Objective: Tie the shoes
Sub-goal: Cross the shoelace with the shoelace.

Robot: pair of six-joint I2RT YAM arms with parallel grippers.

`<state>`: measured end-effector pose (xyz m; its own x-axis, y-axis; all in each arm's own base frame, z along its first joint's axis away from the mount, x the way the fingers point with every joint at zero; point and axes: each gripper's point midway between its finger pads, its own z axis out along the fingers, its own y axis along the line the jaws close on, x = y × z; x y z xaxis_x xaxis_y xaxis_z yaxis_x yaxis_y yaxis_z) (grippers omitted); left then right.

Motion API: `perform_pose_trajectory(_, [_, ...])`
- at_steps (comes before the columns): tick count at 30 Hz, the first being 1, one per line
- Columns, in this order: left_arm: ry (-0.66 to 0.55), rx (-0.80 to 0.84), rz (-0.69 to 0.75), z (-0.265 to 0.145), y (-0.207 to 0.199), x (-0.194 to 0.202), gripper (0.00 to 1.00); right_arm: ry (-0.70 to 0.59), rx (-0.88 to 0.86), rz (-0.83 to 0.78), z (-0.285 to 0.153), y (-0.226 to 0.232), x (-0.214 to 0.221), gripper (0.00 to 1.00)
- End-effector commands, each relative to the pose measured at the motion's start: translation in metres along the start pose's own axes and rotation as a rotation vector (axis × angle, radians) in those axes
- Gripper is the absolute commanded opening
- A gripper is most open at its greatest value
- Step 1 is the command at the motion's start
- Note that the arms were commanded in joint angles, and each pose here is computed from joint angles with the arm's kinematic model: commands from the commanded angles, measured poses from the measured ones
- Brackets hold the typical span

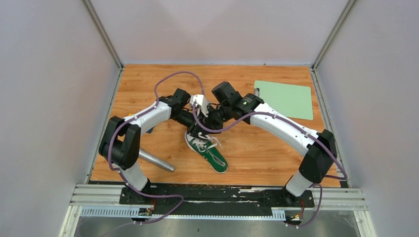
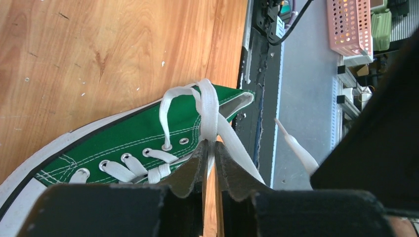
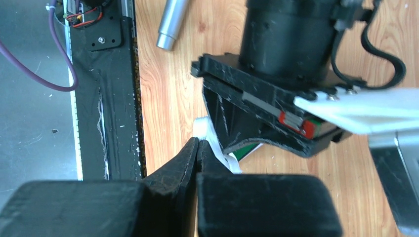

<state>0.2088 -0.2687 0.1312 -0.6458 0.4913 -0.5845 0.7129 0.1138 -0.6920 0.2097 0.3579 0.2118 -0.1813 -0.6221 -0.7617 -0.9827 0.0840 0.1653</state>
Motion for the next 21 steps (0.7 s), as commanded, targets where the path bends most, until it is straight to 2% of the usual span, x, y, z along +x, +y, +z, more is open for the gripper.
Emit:
perform_pose_trajectory(1, [-0.047,0.026,0.033,0.000,-0.003,-0.008,0.17,-0.052,0.016,0.048,-0.002,-0.011,-0.008,0.00])
perform_pose_trajectory(12, [-0.078,-0.038,0.002,0.005,0.014,-0.009,0.36,-0.093,-0.079,0.252,0.003,-0.011,-0.015,0.00])
perform_pose_trajectory(21, [-0.081,-0.038,-0.070,0.009,0.021,-0.004,0.39,-0.120,-0.167,0.449,0.002,-0.025,-0.009,0.00])
